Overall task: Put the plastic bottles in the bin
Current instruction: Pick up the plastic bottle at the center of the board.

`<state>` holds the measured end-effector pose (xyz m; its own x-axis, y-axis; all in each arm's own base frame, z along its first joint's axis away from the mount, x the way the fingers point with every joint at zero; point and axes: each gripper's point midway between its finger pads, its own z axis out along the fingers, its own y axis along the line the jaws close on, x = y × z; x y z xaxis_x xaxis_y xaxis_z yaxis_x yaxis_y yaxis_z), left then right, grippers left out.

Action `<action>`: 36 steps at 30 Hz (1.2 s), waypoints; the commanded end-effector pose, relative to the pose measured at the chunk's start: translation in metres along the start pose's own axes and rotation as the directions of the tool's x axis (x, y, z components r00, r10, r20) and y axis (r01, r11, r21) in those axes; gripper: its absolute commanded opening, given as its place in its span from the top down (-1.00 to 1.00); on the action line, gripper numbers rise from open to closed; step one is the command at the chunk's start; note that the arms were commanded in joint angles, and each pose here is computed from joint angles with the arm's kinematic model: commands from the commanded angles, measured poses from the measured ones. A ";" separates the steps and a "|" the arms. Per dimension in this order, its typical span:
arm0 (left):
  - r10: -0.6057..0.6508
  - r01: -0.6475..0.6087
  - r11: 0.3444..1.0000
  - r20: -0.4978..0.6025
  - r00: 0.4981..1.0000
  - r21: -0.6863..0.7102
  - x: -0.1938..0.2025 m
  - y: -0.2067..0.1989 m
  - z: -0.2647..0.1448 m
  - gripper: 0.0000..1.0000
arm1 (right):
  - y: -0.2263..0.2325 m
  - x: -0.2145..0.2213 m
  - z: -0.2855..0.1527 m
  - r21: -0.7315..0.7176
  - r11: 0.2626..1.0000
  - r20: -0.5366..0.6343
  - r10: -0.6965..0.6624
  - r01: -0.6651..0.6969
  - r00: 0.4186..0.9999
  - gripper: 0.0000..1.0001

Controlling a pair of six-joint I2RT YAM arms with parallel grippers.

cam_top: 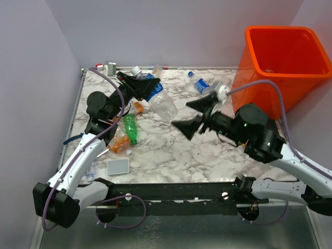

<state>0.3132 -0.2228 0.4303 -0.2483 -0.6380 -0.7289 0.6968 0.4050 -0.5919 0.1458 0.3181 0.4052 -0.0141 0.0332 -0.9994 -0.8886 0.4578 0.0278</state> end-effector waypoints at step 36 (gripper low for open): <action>0.206 -0.096 0.931 -0.289 0.935 0.353 0.075 -0.069 -0.026 0.92 | -0.024 0.060 0.042 -0.339 0.752 -0.230 0.516 -0.565 0.825 -0.05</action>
<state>0.2297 -0.2776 0.3991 -0.3049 -0.3168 -0.8982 0.9002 0.2120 -0.3803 0.1886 0.3396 0.3545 -0.5726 0.0915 -0.8147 -0.8157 0.0359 0.5773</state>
